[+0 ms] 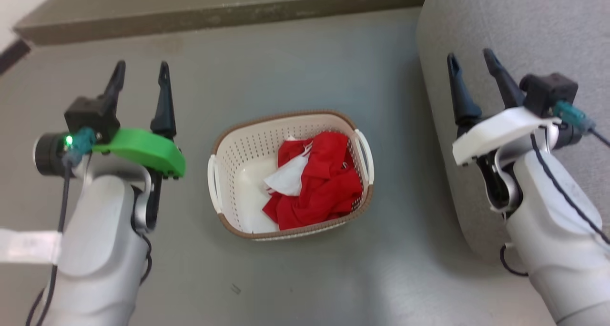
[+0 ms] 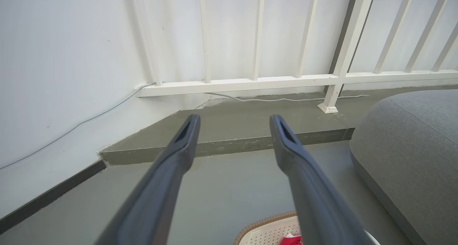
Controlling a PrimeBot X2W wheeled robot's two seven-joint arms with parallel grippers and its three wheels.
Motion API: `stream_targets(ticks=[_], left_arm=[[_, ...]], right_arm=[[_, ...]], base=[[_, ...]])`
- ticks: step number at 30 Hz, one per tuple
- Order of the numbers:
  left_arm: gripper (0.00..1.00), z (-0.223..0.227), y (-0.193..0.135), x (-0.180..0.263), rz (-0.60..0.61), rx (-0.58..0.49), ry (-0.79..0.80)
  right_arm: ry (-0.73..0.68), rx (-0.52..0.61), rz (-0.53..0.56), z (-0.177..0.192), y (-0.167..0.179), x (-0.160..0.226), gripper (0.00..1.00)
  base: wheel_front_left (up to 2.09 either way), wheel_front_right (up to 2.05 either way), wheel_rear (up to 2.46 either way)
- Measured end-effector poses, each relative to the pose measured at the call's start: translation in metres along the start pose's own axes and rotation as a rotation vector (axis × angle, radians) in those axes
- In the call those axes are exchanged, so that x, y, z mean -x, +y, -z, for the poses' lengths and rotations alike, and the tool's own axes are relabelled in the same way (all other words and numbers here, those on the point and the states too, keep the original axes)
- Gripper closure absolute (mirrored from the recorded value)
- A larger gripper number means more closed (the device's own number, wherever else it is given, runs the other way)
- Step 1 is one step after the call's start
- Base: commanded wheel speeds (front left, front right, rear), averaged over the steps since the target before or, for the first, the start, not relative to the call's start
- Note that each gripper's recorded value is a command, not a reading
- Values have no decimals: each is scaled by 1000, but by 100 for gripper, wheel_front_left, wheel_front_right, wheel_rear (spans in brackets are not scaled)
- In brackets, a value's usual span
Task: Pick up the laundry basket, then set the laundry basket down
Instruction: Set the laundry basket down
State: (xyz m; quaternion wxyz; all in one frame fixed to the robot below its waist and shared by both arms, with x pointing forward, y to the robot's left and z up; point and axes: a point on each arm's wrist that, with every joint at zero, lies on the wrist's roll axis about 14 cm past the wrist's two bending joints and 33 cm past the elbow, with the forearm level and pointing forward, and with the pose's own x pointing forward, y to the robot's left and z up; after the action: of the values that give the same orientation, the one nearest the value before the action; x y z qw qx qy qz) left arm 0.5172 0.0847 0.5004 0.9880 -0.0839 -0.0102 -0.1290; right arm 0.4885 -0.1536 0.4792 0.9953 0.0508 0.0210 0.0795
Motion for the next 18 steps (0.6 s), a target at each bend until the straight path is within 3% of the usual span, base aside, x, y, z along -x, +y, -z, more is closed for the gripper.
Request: stream_targets(ticks=[18], left_arm=[[0,-5,-20,88,-28,10,-14]], right_arm=[[2,10,35,3,6,74,0]], base=[[0,0,0]])
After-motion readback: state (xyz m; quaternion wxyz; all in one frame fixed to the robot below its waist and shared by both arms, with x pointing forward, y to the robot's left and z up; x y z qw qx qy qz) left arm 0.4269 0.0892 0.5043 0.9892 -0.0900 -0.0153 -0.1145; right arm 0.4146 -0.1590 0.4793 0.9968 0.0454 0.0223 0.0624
